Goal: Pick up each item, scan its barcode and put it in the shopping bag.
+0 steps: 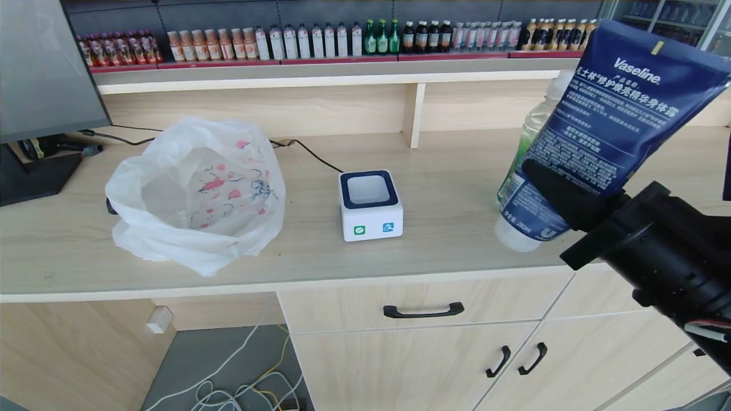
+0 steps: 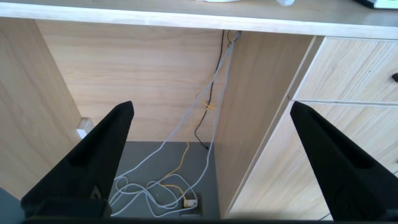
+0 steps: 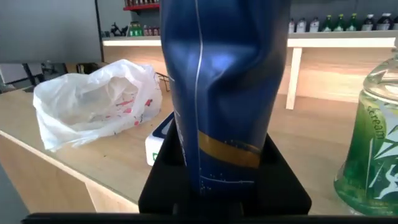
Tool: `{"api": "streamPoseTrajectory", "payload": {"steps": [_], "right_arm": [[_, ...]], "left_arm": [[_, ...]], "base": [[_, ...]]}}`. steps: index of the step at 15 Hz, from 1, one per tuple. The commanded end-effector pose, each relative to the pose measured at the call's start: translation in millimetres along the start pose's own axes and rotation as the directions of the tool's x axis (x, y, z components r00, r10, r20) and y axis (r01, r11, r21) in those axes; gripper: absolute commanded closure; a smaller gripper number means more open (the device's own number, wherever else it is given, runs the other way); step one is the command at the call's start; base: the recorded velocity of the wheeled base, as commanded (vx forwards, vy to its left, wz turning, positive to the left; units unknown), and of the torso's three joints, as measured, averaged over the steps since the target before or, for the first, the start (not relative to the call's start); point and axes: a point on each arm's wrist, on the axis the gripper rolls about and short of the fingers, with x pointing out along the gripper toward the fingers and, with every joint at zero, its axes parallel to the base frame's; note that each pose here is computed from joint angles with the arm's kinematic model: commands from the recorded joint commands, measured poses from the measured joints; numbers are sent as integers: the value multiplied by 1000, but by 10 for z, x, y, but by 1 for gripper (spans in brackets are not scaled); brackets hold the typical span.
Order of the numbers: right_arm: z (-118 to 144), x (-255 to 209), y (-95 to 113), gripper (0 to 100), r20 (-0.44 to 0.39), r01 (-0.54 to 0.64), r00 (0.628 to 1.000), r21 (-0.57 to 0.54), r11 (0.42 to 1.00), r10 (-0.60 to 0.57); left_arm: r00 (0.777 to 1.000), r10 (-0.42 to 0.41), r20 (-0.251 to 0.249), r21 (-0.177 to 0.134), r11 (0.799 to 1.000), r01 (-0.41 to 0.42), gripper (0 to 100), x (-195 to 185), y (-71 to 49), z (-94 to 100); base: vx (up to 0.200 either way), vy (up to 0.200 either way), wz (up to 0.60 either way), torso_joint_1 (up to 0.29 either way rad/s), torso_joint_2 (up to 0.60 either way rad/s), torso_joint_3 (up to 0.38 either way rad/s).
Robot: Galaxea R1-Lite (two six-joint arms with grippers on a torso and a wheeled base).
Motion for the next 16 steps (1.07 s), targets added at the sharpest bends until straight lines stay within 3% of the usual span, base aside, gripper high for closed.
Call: {"api": "streamPoseTrajectory", "payload": {"steps": [1,4,9,16], "right_arm": [[41,21,-135,100,21,79,997,-59,995,-78],[22,-1,-150,100,28,142,990,-64,988,-141],[-44,-5,-156,100,18,146,989,-78,986,-145],[-97,231,-195,100,39,154,988,-78,985,-152]], "left_arm": [[1000,2,0,0,1000,-2,0,0,0,0],[1000,2,0,0,1000,-2,0,0,0,0],[1000,0,0,7,1000,0,0,0,0,0],[1000,2,-1,0,1000,-2,0,0,0,-2]], "base": [[0,0,0,0,0,0],[0,0,0,0,0,0],[0,0,0,0,0,0],[0,200,0,4,2,1]]}}
